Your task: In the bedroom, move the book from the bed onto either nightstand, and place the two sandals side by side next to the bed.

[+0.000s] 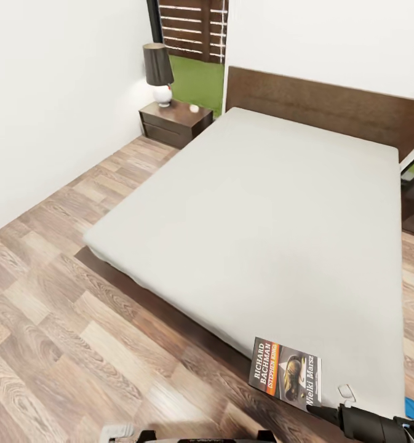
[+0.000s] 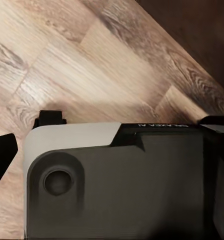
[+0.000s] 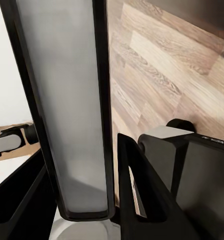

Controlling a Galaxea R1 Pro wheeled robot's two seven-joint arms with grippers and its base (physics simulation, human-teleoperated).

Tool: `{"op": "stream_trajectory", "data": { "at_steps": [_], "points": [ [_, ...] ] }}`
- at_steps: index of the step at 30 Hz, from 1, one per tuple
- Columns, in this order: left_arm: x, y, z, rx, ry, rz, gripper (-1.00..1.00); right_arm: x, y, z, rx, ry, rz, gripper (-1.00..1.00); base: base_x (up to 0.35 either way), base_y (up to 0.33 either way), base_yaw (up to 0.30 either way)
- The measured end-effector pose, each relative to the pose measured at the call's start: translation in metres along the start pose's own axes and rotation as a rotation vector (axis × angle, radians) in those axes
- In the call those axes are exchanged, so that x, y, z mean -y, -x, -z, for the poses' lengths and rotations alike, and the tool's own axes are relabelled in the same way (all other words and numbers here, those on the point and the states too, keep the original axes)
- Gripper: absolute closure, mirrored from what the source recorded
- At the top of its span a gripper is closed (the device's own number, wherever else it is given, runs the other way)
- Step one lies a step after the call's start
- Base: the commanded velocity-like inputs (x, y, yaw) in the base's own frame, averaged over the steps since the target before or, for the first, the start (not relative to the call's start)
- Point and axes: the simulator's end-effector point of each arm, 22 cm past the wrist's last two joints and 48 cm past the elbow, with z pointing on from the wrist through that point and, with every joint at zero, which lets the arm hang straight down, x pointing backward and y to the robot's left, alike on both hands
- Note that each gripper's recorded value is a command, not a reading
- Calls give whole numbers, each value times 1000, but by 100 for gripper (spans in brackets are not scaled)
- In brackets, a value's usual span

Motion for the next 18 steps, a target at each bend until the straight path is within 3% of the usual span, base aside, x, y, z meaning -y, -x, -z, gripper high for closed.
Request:
{"op": "stream_trajectory", "data": {
  "at_steps": [12, 18],
  "points": [
    [24, -13, -4, 39, -20, 12, -100, 1, -2, 0, -2, -2, -6, 100, 0, 0, 284],
    [26, -14, -5, 37, -22, 12, -100, 10, -3, 0, -4, -38, -8, 100, 0, 0, 283]
  ]
}}
